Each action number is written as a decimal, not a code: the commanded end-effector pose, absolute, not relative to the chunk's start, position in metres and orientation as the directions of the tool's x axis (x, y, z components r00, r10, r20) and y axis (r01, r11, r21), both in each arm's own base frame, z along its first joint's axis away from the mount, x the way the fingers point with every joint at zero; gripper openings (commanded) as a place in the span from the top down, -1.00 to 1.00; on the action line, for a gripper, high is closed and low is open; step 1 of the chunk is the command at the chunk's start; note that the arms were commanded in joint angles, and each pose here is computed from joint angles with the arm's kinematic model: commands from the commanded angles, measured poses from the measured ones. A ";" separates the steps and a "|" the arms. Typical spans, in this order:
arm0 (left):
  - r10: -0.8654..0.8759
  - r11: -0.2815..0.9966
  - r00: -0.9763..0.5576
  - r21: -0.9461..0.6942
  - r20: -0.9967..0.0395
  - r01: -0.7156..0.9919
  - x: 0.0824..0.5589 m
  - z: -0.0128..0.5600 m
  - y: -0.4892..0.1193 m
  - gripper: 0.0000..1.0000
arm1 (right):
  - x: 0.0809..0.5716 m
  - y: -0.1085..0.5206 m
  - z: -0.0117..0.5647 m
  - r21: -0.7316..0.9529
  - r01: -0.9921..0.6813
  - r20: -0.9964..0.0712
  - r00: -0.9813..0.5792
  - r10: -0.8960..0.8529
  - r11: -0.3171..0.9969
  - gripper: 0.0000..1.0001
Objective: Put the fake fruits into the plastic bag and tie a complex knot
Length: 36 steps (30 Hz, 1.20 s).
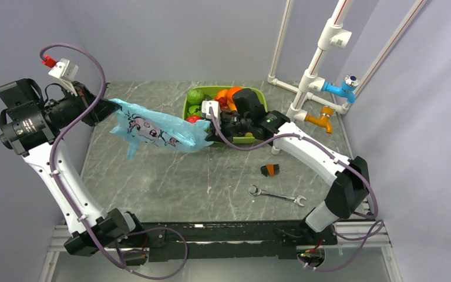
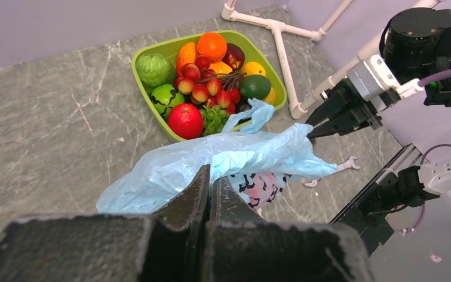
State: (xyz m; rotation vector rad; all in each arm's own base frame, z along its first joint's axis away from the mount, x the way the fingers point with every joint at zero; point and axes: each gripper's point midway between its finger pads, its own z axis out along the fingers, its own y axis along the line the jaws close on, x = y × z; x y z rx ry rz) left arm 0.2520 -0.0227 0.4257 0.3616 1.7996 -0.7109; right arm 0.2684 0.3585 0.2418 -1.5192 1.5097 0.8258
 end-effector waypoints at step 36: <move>-0.168 0.879 -0.407 -0.323 -0.898 0.351 0.256 0.410 -0.007 1.00 | 0.287 0.367 0.278 -0.330 -0.909 -0.851 0.169 -0.498 0.255 1.00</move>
